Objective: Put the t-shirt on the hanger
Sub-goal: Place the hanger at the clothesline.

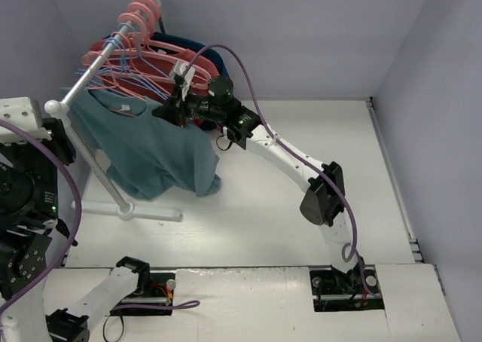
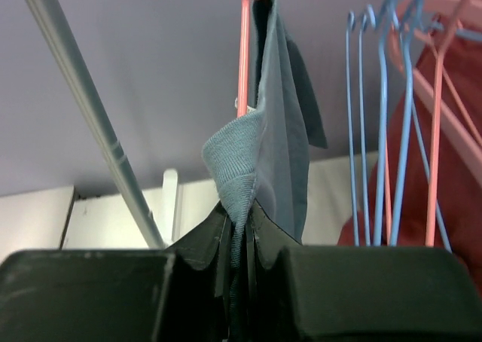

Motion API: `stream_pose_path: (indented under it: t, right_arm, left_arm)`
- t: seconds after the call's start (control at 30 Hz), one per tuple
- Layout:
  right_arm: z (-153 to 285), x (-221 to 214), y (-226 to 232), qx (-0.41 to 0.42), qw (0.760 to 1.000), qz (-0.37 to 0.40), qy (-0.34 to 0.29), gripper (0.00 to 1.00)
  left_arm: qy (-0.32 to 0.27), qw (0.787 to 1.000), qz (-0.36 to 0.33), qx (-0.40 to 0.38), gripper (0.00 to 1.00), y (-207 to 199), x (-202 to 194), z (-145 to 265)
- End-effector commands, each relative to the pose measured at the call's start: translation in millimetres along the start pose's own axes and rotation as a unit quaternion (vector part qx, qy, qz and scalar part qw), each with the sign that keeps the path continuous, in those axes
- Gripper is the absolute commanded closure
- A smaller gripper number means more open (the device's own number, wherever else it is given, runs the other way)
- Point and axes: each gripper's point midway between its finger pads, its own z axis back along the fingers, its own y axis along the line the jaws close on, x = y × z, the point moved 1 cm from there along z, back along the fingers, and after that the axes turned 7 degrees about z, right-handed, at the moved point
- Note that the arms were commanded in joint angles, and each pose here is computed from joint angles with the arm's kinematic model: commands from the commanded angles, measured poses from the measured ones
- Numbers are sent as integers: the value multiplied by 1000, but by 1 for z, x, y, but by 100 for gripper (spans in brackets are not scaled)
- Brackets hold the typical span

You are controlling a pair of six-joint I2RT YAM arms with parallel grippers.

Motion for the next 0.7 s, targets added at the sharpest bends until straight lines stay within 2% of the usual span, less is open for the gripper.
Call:
stream_pose_path:
  t: [0.0,0.23,0.53,0.63,0.67]
  right_arm:
    - [-4,100,15,0,988,78,-131,100]
    - [-18,87,14,5,990,65,-129,100]
    - [-8,9,2,-27,998,25,-45,100]
    - [0,-2,-4,-51,998,24,-30,100]
    - [3,4,-6,-60,997,28,-32,96]
  left_arm:
    - [-2,1000,-14,22,62,5,4,-6]
    - [4,1000,-17,9,62,-1,0,-9]
    - [18,999,-25,-11,62,-10,-10,-12]
    - [25,999,-27,-20,61,-15,-15,-15]
    - [27,999,-27,-22,61,-16,-16,-15]
